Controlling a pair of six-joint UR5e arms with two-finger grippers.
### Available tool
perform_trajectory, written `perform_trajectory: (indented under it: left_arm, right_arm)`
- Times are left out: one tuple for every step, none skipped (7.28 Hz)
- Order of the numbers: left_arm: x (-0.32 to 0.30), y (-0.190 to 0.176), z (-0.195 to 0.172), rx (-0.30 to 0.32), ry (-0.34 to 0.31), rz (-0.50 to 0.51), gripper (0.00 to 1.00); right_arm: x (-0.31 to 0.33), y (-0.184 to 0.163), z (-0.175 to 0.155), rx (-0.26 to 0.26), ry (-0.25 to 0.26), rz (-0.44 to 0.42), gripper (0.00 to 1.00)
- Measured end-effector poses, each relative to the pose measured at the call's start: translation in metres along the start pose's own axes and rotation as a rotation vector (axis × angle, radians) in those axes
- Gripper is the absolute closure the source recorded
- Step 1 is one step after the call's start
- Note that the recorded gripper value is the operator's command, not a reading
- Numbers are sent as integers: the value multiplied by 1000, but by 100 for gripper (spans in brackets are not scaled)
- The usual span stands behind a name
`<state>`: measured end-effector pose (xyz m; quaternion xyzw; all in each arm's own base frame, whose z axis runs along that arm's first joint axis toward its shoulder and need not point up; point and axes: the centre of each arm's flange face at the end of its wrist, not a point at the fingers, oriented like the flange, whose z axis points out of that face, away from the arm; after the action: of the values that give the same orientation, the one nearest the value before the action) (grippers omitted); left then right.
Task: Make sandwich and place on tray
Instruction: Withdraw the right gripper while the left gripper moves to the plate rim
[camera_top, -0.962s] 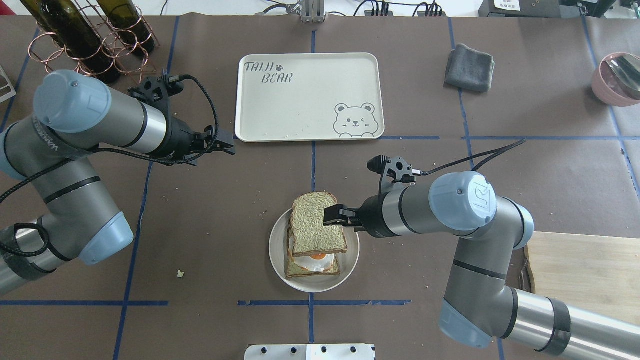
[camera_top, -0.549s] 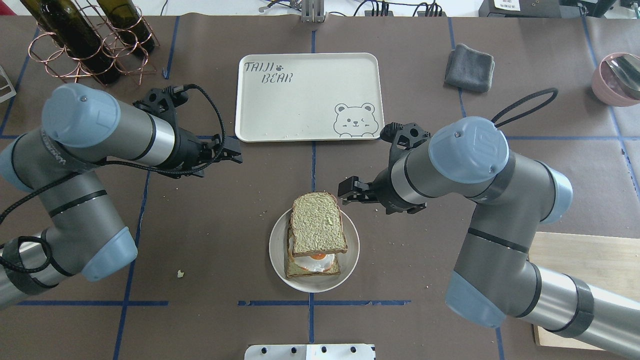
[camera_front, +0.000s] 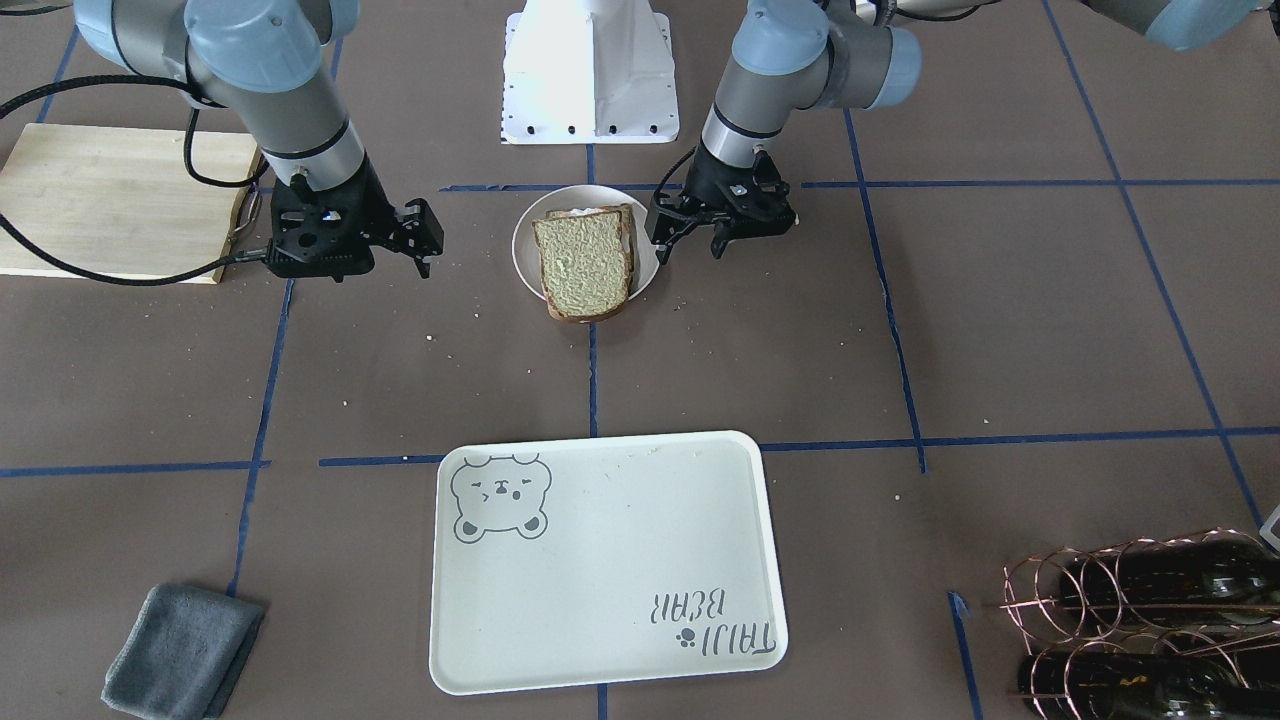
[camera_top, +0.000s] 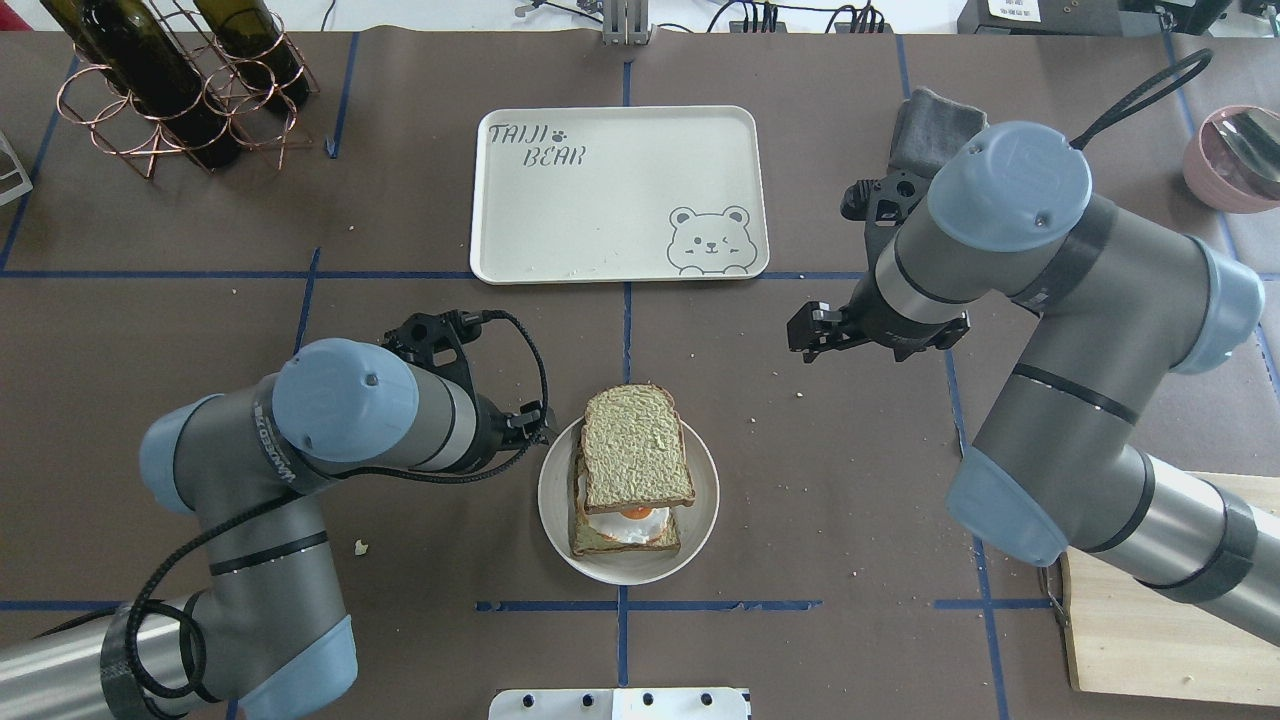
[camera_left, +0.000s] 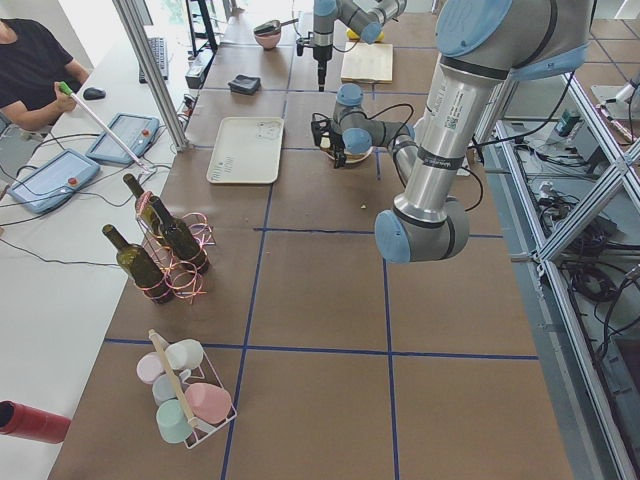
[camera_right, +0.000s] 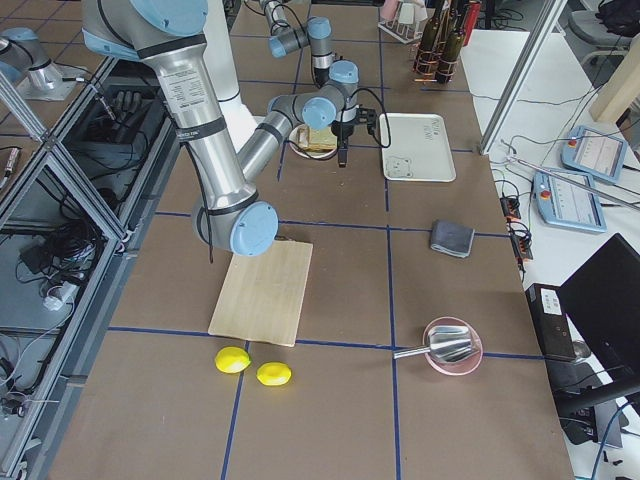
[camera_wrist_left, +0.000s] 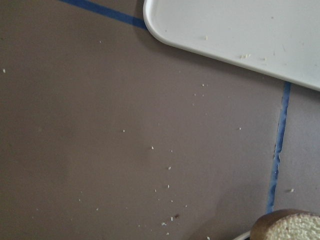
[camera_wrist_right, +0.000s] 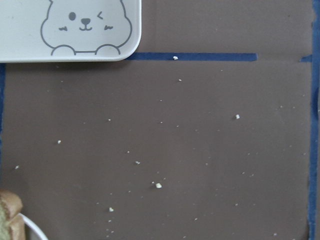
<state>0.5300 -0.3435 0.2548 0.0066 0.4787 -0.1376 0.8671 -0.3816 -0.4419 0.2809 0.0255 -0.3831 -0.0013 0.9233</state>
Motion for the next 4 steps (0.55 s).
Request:
perform_trajectory:
  left_arm:
    - [1, 15, 7, -10, -7, -2, 59]
    - [2, 22, 12, -17, -12, 0, 63]
    - [2, 27, 17, -23, -15, 4, 63]
    - [3, 32, 23, -30, -15, 9, 63]
  right_arm:
    - [25, -12, -6, -13, 0, -21, 0]
    - [44, -22, -13, -22, -8, -29, 0]
    - [57, -29, -18, -23, -11, -29, 0]
    - [65, -33, -21, -21, -11, -28, 0]
